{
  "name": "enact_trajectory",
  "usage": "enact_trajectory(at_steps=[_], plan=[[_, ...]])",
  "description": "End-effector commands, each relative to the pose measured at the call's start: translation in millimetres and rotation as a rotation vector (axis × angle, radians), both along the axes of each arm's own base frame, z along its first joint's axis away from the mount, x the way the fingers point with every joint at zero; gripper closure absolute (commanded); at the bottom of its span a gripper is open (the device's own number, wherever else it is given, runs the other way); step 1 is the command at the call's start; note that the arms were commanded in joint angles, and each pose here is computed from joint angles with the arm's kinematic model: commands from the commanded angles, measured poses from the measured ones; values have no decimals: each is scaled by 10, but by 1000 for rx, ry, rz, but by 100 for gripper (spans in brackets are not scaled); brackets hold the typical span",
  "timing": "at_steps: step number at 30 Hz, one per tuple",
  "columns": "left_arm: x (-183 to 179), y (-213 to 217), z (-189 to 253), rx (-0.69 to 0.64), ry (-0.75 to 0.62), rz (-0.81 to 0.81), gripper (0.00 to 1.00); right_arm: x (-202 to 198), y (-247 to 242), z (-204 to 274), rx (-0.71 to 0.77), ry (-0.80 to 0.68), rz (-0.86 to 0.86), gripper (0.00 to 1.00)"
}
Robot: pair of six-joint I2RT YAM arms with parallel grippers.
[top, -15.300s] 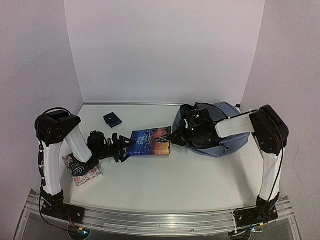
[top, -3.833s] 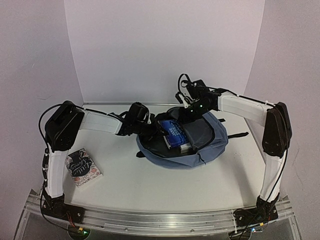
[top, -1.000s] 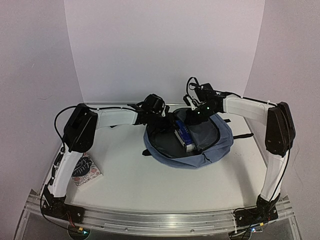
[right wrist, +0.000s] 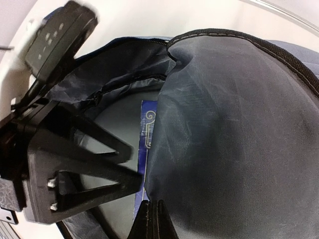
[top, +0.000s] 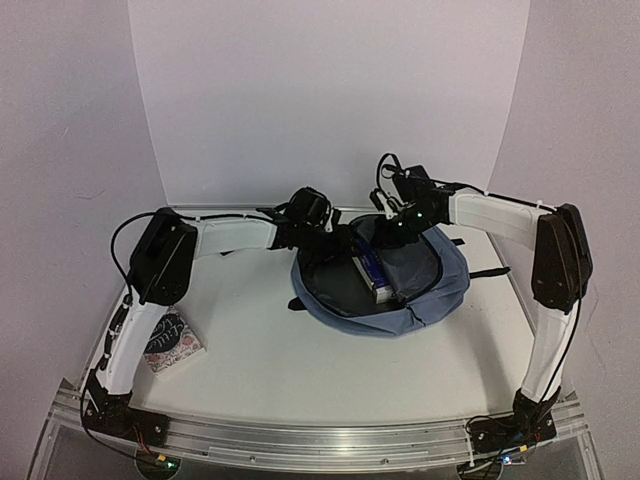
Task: Pack the student bag
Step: Place the book in the student bag, then move the book to the center of the board.
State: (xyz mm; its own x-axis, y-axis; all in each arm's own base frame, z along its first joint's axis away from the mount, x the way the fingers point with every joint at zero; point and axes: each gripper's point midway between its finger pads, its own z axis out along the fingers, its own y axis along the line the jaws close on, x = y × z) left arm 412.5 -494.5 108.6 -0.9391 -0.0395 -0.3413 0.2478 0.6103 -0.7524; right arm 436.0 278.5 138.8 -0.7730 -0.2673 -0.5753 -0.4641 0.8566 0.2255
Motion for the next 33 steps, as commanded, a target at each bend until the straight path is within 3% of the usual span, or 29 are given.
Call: enact_trajectory(at_steps=[1,6,12,15,17,26,33], plan=[[-101,383,560,55,-122,78,36,65,-117,-68,-48,-26,-16,100],[-224,912,720,158,-143,191,15,64,-141,-158,-56,-9,-14,96],[-268,1713,585,226,-61,377,1,21,-125,-78,-39,-16,4,59],[-352,2171,438,276,-14,478,0,-12,-109,10,-20,-25,18,37],[-400,2500,386,343,9,576,0,-29,-101,39,-13,-27,24,29],[-1003,3509,77,558,182,905,0,-63,-83,46,-1,-20,34,10],[-1429,3990,-209,614,337,1091,0,-55,-68,40,3,-17,35,8]])
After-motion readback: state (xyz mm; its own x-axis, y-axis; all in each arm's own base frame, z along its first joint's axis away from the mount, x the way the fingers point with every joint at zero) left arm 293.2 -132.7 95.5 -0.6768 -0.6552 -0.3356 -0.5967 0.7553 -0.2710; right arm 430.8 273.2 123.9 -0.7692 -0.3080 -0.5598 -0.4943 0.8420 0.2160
